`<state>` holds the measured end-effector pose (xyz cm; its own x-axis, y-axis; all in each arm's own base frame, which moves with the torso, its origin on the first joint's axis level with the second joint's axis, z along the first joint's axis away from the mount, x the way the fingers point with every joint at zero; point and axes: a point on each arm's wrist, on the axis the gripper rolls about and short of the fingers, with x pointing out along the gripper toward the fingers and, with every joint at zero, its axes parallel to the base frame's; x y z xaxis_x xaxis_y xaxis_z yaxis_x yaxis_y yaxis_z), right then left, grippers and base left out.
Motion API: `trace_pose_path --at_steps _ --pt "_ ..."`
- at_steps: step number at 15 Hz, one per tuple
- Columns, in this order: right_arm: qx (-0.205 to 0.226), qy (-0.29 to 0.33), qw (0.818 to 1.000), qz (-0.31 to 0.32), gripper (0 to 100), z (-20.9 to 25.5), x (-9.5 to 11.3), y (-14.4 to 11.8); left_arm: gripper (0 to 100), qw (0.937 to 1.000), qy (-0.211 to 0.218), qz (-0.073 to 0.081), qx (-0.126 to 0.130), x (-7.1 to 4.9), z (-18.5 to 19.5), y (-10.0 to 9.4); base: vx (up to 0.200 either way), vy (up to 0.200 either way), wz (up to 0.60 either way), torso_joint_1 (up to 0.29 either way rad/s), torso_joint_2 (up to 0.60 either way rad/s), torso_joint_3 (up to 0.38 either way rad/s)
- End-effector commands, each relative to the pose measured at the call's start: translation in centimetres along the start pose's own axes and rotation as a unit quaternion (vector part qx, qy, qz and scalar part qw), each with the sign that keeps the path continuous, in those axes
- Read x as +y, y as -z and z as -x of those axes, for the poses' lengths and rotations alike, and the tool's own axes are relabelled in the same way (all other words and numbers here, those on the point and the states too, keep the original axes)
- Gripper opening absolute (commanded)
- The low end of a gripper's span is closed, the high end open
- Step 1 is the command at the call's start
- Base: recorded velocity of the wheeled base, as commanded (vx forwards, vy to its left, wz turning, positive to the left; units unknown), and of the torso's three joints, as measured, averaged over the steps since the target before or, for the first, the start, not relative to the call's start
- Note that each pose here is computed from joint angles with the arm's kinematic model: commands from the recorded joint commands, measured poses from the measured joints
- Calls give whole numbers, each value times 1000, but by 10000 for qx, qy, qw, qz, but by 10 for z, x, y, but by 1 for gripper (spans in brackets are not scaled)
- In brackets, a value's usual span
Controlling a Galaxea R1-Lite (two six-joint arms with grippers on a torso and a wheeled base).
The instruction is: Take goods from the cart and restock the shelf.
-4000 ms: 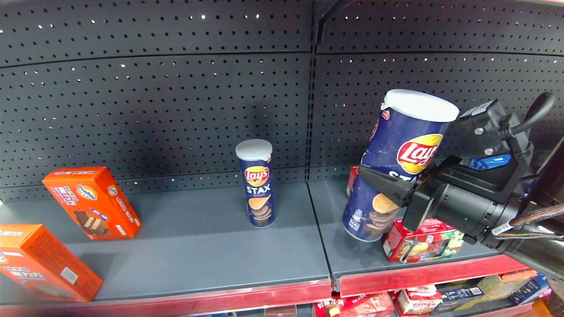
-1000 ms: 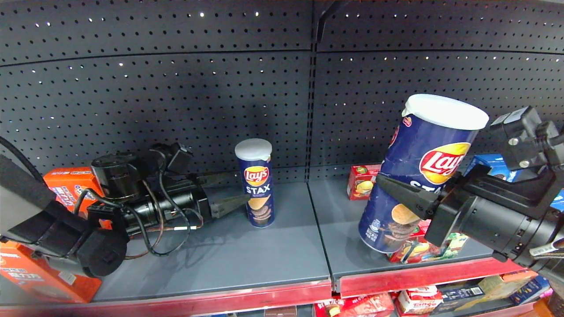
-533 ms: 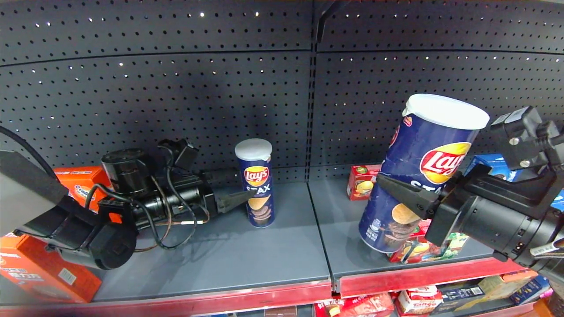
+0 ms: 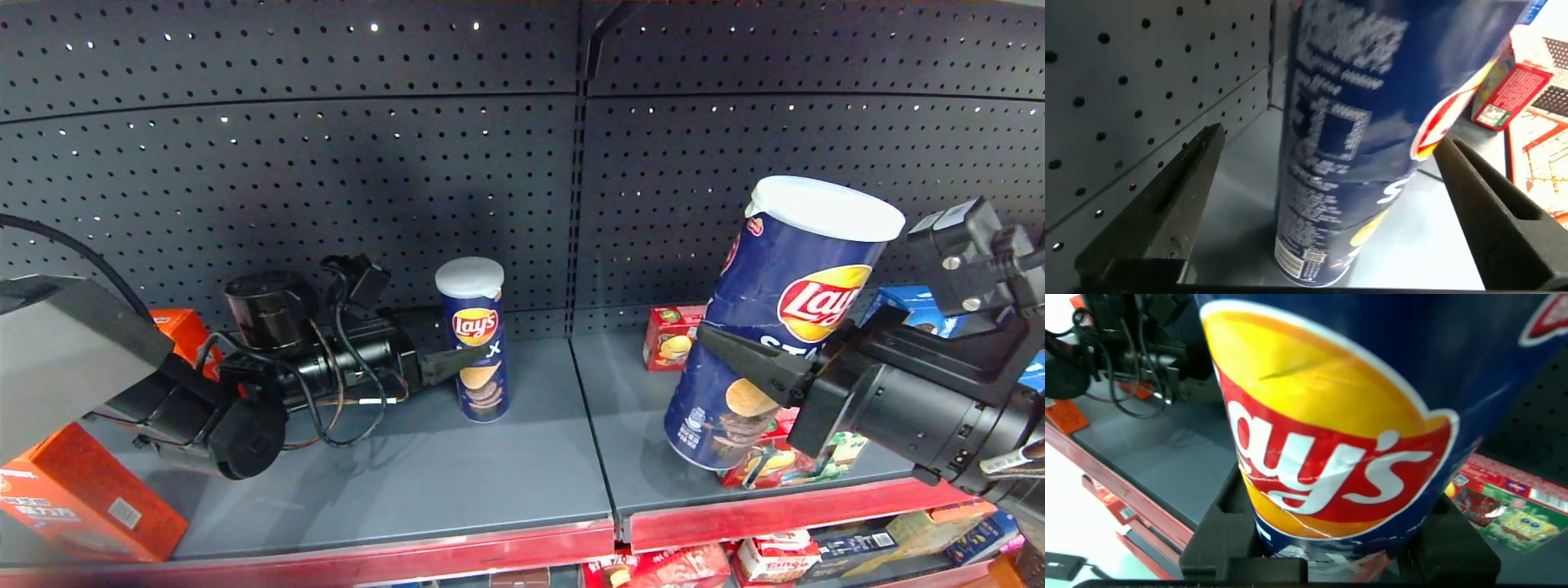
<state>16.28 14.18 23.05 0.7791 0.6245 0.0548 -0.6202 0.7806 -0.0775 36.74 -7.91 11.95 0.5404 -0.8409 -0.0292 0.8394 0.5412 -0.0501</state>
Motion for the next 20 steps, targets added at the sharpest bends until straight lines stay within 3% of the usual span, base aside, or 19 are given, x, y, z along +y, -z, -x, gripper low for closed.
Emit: trace_pose_path --at_steps 1,12,13,17,19,20 --pt "13 -5 10000 -40 0 -1 0 1 100 10000 58 15 17 0 -5 3 0 0 0 0 0 0" --pt "44 1 10000 -44 0 0 -1 3 100 9999 136 -20 -31 4 -19 3 0 0 0 0 0 0" --pt "52 0 10000 -44 0 0 -1 3 0 9999 144 -37 -46 4 -20 2 0 0 0 0 0 0" --pt "67 -1 10000 -43 0 0 -1 4 0 9999 145 -9 -60 0 -23 0 0 0 0 0 0 0" --pt "83 -2 10000 -43 0 1 -1 5 0 9998 133 112 -111 -8 -25 -7 0 0 0 0 0 0" --pt "90 -3 10000 -43 0 2 -1 5 0 9997 143 79 -160 -13 -25 -12 0 0 0 0 0 0"
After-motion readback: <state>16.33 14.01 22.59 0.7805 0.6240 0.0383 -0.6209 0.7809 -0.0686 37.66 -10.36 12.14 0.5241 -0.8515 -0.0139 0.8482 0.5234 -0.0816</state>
